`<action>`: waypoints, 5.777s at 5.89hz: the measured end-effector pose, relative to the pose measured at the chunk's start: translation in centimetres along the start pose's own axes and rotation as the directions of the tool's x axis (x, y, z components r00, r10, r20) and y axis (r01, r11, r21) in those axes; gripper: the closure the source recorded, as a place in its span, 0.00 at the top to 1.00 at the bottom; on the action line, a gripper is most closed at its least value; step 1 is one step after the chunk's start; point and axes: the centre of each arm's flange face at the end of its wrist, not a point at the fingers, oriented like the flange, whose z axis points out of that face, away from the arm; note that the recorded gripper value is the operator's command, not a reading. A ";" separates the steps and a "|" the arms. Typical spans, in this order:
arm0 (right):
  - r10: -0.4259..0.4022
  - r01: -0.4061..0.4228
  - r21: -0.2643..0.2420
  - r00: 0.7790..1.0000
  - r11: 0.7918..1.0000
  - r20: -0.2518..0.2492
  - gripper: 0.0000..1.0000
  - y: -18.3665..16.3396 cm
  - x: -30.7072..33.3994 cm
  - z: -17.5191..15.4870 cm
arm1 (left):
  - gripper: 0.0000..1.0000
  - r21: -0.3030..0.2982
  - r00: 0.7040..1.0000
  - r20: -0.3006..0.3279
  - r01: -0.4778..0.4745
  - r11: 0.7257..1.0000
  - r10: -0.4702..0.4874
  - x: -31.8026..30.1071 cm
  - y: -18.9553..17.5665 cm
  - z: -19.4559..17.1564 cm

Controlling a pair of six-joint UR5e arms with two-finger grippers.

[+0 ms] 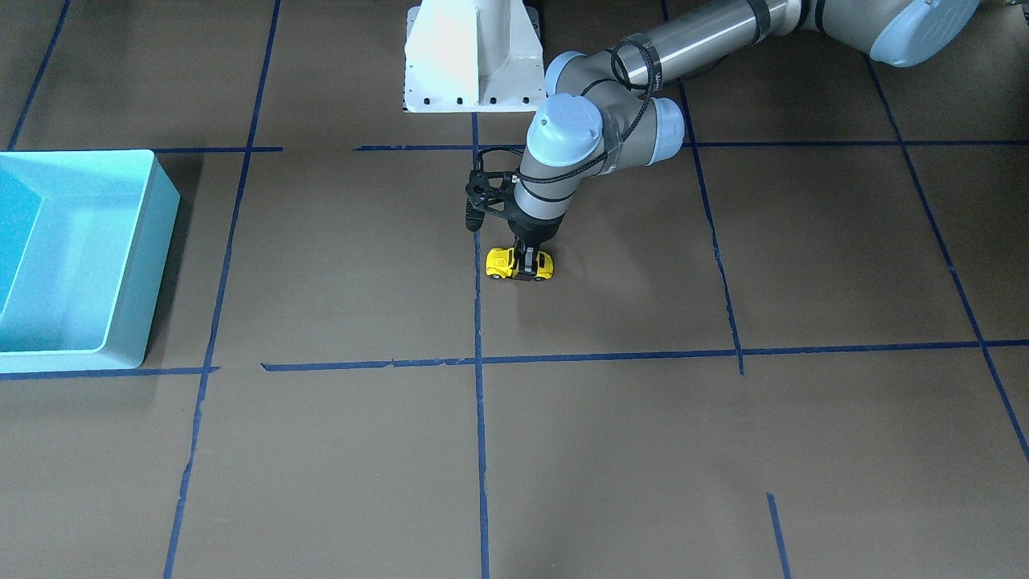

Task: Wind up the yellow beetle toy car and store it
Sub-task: 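Keep pulling the car back toward the robot with the left gripper, then lift the left gripper off the car, letting it roll toward the bin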

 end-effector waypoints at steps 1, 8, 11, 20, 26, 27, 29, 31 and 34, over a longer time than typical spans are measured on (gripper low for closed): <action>0.000 0.000 0.000 1.000 1.000 0.000 1.00 0.0 0.0 0.0 | 0.36 0.000 1.000 0.000 0.001 1.000 -0.001 0.1 0.4 -0.1; 0.000 0.000 0.000 1.000 1.000 0.000 1.00 0.0 0.0 0.0 | 0.36 -0.003 1.000 0.004 0.003 1.000 -0.003 0.8 2.3 -0.5; 0.000 0.000 0.000 1.000 1.000 0.000 1.00 0.0 0.0 0.0 | 0.36 -0.004 1.000 0.004 0.003 1.000 -0.003 1.1 2.9 -0.6; 0.001 -0.001 -0.001 1.000 1.000 0.000 1.00 0.0 0.0 0.1 | 0.36 -0.010 1.000 0.001 -0.008 1.000 0.008 2.0 5.2 -0.8; 0.000 0.000 -0.002 1.000 1.000 0.000 1.00 0.0 0.0 0.1 | 0.36 -0.011 1.000 0.000 -0.009 1.000 0.009 2.8 6.5 -1.0; 0.000 0.000 -0.002 1.000 1.000 0.000 1.00 0.0 0.0 0.1 | 0.36 -0.012 1.000 -0.001 -0.009 1.000 0.009 2.8 6.6 -1.0; 0.000 0.000 -0.002 1.000 1.000 0.000 1.00 0.0 0.0 0.1 | 1.00 -0.015 1.000 -0.003 -0.008 1.000 0.008 2.9 6.7 -0.9; 0.000 0.000 -0.003 1.000 1.000 0.000 1.00 0.0 0.0 0.1 | 1.00 -0.009 1.000 -0.002 -0.009 1.000 0.009 3.0 6.5 -1.2; 0.000 0.000 -0.003 1.000 1.000 0.000 1.00 0.0 0.0 0.1 | 1.00 -0.007 1.000 -0.002 -0.010 1.000 0.010 3.0 6.5 -1.4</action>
